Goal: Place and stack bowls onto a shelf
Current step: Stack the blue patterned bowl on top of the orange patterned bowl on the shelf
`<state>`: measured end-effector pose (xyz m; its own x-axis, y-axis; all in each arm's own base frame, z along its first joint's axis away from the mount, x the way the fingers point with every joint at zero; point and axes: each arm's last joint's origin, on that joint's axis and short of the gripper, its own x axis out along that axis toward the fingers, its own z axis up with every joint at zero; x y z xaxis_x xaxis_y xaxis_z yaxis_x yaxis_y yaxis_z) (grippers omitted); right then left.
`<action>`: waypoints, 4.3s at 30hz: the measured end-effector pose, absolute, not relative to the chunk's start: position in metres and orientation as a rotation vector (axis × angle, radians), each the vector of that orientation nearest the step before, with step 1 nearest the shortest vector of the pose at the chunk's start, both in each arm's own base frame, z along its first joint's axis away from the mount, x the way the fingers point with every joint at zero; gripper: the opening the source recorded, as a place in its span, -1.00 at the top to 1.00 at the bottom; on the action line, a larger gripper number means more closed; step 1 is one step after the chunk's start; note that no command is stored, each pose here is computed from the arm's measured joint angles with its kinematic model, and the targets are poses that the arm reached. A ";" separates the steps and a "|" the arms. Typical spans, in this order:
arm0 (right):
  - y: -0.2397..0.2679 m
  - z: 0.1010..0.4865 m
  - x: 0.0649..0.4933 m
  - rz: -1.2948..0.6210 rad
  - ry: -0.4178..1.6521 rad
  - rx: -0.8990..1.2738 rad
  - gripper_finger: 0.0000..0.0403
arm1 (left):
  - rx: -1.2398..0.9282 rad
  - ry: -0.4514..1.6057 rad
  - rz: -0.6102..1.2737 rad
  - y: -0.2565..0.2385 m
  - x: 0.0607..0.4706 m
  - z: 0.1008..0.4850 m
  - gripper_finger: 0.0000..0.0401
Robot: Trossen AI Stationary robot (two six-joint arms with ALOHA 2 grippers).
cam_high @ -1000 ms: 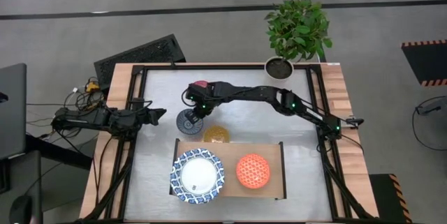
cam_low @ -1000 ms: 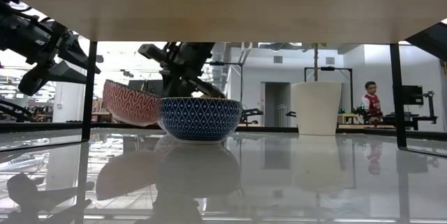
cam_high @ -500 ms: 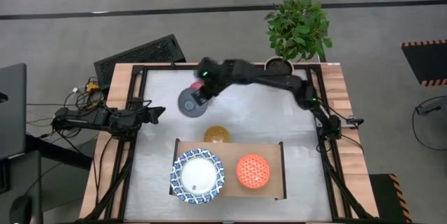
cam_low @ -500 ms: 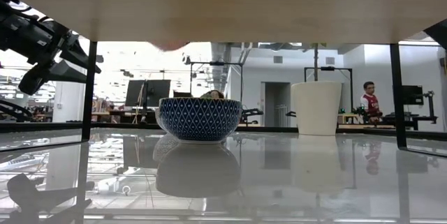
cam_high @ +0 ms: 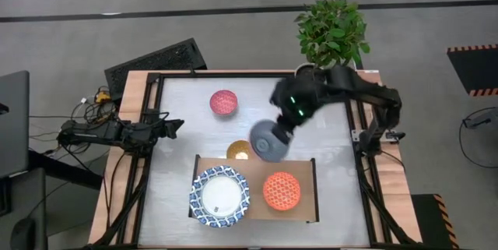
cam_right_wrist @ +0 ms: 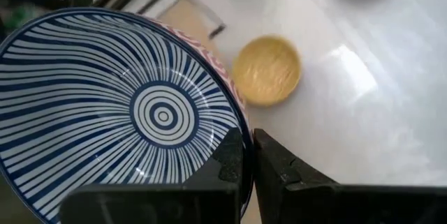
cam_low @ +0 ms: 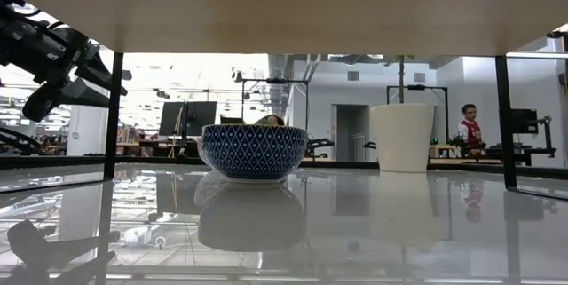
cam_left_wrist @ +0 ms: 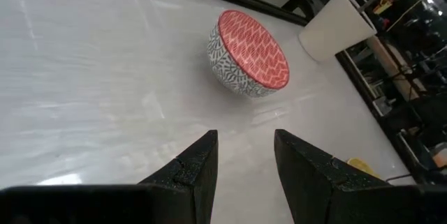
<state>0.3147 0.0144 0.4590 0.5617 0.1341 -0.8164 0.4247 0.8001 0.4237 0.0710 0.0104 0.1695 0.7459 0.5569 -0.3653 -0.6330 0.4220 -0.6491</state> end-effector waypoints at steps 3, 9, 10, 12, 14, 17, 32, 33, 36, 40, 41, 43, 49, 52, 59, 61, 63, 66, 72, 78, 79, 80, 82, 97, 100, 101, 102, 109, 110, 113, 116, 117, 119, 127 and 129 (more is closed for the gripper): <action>0.038 0.460 0.307 -0.150 1.008 0.608 0.83 | -0.852 0.107 0.750 0.010 0.071 0.169 0.36; 0.081 0.443 0.313 -0.077 1.116 0.513 0.83 | -0.881 0.101 0.747 0.010 0.071 0.169 0.36; 0.088 0.438 0.316 -0.067 1.136 0.498 0.83 | -0.883 0.100 0.748 0.010 0.071 0.169 0.36; 0.098 0.430 0.321 -0.061 1.172 0.479 0.83 | -0.884 0.099 0.748 0.010 0.071 0.169 0.36; 0.105 0.423 0.326 -0.065 1.193 0.464 0.83 | -0.887 0.098 0.750 0.010 0.071 0.169 0.36; 0.113 0.418 0.329 -0.080 1.200 0.445 0.83 | -0.901 0.096 0.758 0.010 0.070 0.168 0.36; 0.098 0.450 0.272 -0.207 1.075 0.558 0.83 | -0.891 0.058 0.806 0.012 0.069 0.169 0.36; 0.092 0.450 0.260 -0.229 1.077 0.572 0.83 | -0.891 0.059 0.805 0.012 0.069 0.169 0.36; 0.078 0.437 0.231 -0.335 1.119 0.640 0.83 | -0.896 0.070 0.793 0.011 0.069 0.168 0.36; 0.069 0.434 0.215 -0.376 1.094 0.723 0.83 | -0.901 0.075 0.786 0.011 0.069 0.168 0.36; 0.070 0.434 0.215 -0.374 1.082 0.728 0.83 | -0.907 0.072 0.787 0.011 0.069 0.168 0.36; 0.074 0.431 0.223 -0.354 1.085 0.708 0.83 | -0.918 0.070 0.787 0.011 0.070 0.168 0.36; 0.089 0.413 0.259 -0.344 1.195 0.634 0.83 | -0.917 0.072 0.786 0.011 0.069 0.168 0.36; 0.096 0.412 0.272 -0.306 1.206 0.606 0.83 | -0.920 0.075 0.782 0.011 0.070 0.168 0.36; 0.113 0.407 0.288 -0.284 1.244 0.561 0.83 | -0.922 0.080 0.777 0.011 0.070 0.168 0.36; 0.118 0.404 0.289 -0.281 1.259 0.552 0.83 | -0.922 0.080 0.777 0.011 0.070 0.168 0.36; 0.124 0.400 0.292 -0.275 1.277 0.538 0.83 | -0.922 0.080 0.777 0.011 0.070 0.168 0.36; 0.128 0.393 0.296 -0.276 1.296 0.521 0.83 | -0.922 0.081 0.777 0.011 0.070 0.168 0.36; 0.128 0.384 0.298 -0.286 1.330 0.491 0.83 | -0.919 0.082 0.777 0.011 0.070 0.168 0.36; 0.123 0.382 0.301 -0.283 1.330 0.484 0.83 | -0.916 0.079 0.781 0.011 0.070 0.168 0.36; 0.122 0.382 0.301 -0.282 1.329 0.484 0.83 | -0.915 0.079 0.782 0.011 0.070 0.168 0.36; 0.121 0.383 0.302 -0.281 1.327 0.484 0.83 | -0.915 0.079 0.782 0.011 0.070 0.168 0.36; 0.121 0.383 0.302 -0.276 1.325 0.481 0.83 | -0.909 0.081 0.782 0.011 0.070 0.168 0.36; 0.123 0.367 0.310 -0.227 1.336 0.475 0.83 | -0.895 0.081 0.788 0.011 0.069 0.168 0.36; 0.123 0.367 0.309 -0.224 1.344 0.463 0.83 | -0.898 0.079 0.788 0.011 0.069 0.168 0.36; 0.122 0.367 0.310 -0.224 1.340 0.466 0.83 | -0.898 0.079 0.788 0.011 0.069 0.168 0.36; 0.121 0.367 0.310 -0.225 1.340 0.467 0.83 | -0.898 0.079 0.788 0.011 0.069 0.168 0.36; 0.122 0.364 0.315 -0.209 1.336 0.453 0.83 | -0.899 0.078 0.788 0.011 0.069 0.168 0.36; 0.121 0.363 0.317 -0.214 1.340 0.453 0.83 | -0.899 0.078 0.789 0.011 0.069 0.168 0.36; 0.122 0.358 0.320 -0.205 1.360 0.439 0.83 | -0.899 0.078 0.789 0.011 0.069 0.168 0.36; 0.124 0.353 0.323 -0.190 1.384 0.432 0.83 | -0.898 0.078 0.789 0.011 0.069 0.168 0.36; 0.125 0.352 0.324 -0.182 1.388 0.430 0.83 | -0.898 0.078 0.789 0.011 0.069 0.168 0.36; 0.125 0.351 0.325 -0.177 1.392 0.425 0.83 | -0.898 0.078 0.789 0.011 0.069 0.168 0.36; 0.125 0.351 0.325 -0.177 1.392 0.422 0.67 | -0.897 0.078 0.789 0.011 0.069 0.168 0.36; 0.125 0.351 0.325 -0.174 1.392 0.417 0.52 | -0.897 0.078 0.788 0.011 0.069 0.168 0.36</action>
<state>0.3249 0.1246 0.3512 0.1792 0.1239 -0.9760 0.3604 0.9148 0.1823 0.0694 0.0112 0.1678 0.7218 0.5822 -0.3742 -0.6444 0.3681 -0.6703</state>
